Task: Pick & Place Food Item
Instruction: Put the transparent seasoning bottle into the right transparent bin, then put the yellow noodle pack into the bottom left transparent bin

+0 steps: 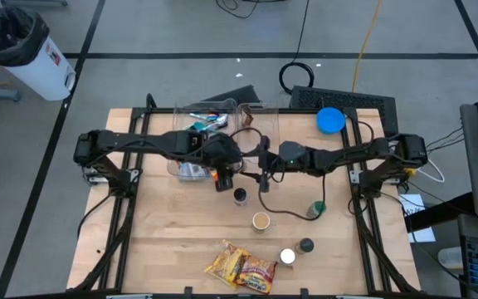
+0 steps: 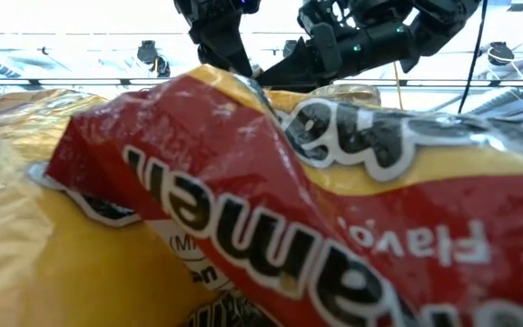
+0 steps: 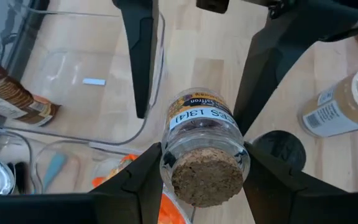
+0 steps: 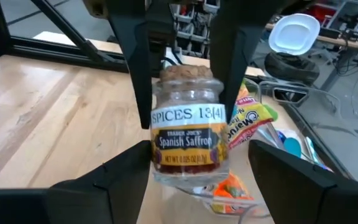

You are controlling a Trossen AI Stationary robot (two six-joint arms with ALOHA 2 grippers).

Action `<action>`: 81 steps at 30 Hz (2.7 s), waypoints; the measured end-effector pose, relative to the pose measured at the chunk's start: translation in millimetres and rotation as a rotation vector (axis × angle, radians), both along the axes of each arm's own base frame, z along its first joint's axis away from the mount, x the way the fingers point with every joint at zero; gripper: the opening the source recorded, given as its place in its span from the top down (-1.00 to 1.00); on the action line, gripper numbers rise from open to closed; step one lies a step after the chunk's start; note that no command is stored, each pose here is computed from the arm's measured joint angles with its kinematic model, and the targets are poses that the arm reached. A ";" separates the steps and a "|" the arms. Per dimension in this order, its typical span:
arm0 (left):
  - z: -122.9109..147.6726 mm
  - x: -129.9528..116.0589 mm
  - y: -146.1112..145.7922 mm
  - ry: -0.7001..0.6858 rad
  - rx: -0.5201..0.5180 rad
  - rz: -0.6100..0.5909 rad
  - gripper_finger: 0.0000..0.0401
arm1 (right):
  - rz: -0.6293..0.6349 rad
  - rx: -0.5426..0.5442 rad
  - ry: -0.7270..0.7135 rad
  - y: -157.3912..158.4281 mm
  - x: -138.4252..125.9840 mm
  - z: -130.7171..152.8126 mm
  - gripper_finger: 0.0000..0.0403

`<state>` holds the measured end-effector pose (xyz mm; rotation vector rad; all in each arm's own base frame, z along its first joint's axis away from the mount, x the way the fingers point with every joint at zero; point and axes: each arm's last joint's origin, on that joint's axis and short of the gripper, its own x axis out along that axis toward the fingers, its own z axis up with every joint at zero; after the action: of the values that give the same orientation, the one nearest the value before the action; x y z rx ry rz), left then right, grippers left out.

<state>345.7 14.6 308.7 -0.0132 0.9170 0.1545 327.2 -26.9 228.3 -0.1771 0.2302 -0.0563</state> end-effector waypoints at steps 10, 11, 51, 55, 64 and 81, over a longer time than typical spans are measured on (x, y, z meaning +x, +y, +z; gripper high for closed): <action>0.4 0.7 -7.5 -0.005 0.004 -0.023 0.10 | 0.021 0.004 0.002 6.8 0.3 -0.2 0.21; 0.6 1.0 -7.7 -0.009 0.006 -0.022 0.10 | 0.021 0.004 0.001 6.9 0.1 0.3 0.21; -35.3 -26.7 -16.7 -0.976 -0.092 -0.248 -0.53 | -0.052 0.110 -0.374 11.5 -118.4 -2.9 0.86; -35.1 -26.7 -17.1 -0.978 -0.092 -0.249 -0.54 | -0.074 0.125 -0.380 11.0 -121.4 -0.1 0.79; -55.7 -27.9 -21.6 -0.762 -0.200 -0.228 -0.54 | -0.079 0.130 -0.290 11.7 -130.6 -1.5 0.29; -103.2 -21.6 -51.8 -0.484 -0.127 -0.218 -0.53 | -0.081 0.133 -0.266 11.7 -129.6 -4.3 -0.03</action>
<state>324.1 -37.2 205.5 -0.0656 0.4394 -0.1081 197.6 -15.2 224.0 -0.0266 -0.0247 -0.1437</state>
